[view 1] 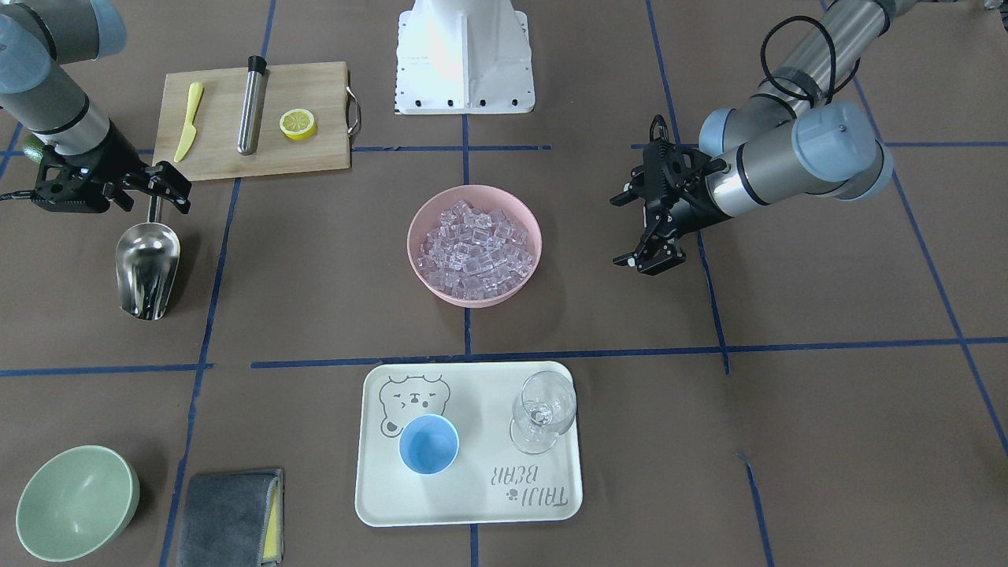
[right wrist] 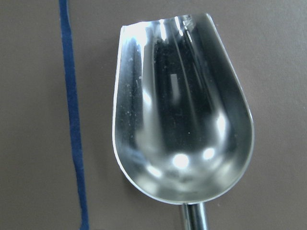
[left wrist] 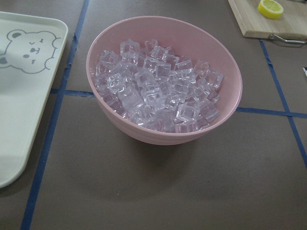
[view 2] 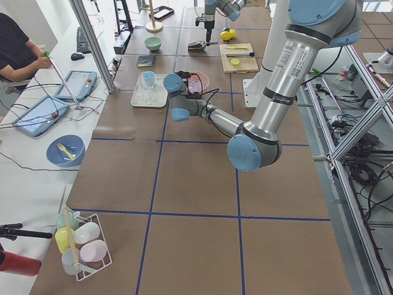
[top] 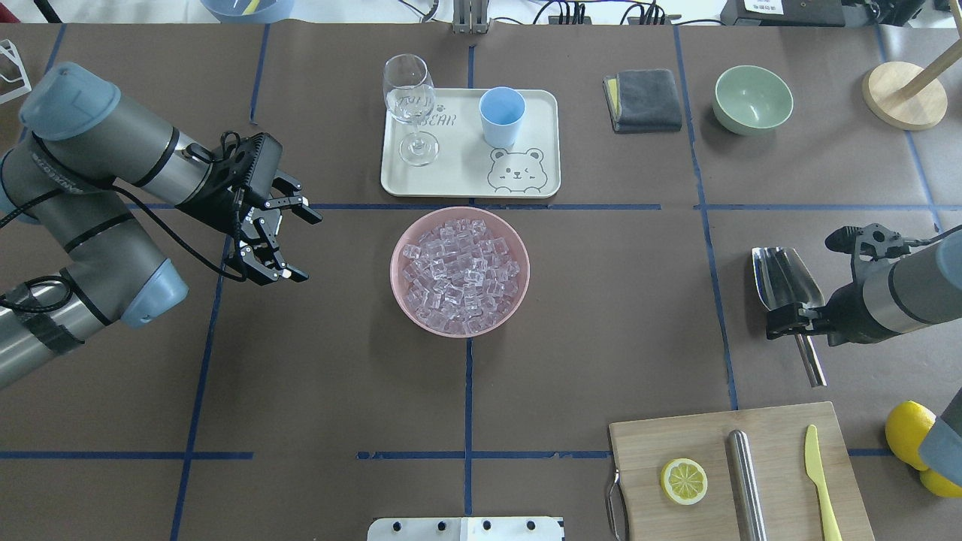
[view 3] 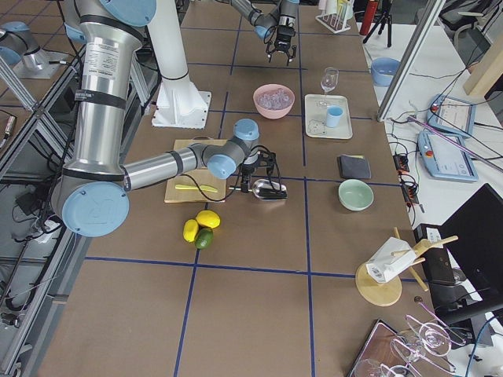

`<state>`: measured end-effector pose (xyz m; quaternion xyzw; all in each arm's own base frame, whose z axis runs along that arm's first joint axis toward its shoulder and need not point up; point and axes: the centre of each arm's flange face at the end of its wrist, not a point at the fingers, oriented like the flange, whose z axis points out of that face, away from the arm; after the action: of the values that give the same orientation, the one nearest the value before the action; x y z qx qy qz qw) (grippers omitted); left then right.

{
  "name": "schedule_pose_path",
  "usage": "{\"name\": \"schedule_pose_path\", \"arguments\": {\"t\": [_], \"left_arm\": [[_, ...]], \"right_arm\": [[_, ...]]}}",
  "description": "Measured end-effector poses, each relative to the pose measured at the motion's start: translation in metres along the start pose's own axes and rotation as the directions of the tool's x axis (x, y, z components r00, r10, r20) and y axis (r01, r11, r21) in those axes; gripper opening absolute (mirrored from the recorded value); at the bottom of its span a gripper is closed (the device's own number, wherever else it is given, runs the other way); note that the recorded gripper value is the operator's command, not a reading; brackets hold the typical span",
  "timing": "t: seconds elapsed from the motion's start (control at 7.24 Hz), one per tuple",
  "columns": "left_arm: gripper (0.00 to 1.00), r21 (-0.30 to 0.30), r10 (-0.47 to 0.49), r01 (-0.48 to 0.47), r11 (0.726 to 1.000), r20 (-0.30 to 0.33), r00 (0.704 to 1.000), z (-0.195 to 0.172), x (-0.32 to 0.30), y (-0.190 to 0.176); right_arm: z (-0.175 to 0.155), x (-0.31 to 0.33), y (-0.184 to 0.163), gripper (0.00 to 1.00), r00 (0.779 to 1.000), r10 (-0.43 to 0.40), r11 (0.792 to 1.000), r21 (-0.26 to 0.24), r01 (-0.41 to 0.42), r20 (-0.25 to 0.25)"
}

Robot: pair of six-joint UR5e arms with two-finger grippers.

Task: Put ice in cup with scoop
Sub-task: 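Grasp the metal scoop handle with the right gripper while the left hovers by the bowl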

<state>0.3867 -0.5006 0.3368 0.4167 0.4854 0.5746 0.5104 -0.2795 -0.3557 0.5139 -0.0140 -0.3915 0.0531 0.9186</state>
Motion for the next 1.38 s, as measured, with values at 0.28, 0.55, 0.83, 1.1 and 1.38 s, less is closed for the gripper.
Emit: {"name": "schedule_pose_path", "arguments": {"t": [0.28, 0.55, 0.83, 1.1, 1.38], "left_arm": [[1.0, -0.003, 0.011, -0.011, 1.0, -0.005, 1.0, 0.004, -0.002, 0.002], [1.0, -0.008, 0.007, -0.007, 1.0, -0.006, 1.0, 0.006, -0.003, 0.006], [1.0, -0.013, 0.002, -0.002, 1.0, -0.007, 1.0, 0.008, -0.005, 0.01], [1.0, -0.015, 0.0, 0.0, 1.0, -0.008, 1.0, 0.009, -0.005, 0.011], [1.0, -0.016, -0.002, 0.002, 1.0, -0.009, 1.0, 0.011, -0.005, 0.011]], "right_arm": [[0.01, 0.002, 0.009, 0.79, 1.0, -0.014, 1.0, -0.008, 0.014, -0.027], [0.014, 0.005, 0.014, 0.59, 0.999, -0.033, 0.999, -0.022, 0.032, -0.036], [0.016, 0.006, 0.015, 0.33, 0.999, -0.037, 0.999, -0.029, 0.036, -0.037], [0.016, 0.008, 0.015, 0.0, 0.999, -0.037, 0.999, -0.033, 0.035, -0.038], [0.014, 0.012, 0.017, 0.0, 0.999, -0.035, 0.999, -0.033, 0.034, -0.038]]}}
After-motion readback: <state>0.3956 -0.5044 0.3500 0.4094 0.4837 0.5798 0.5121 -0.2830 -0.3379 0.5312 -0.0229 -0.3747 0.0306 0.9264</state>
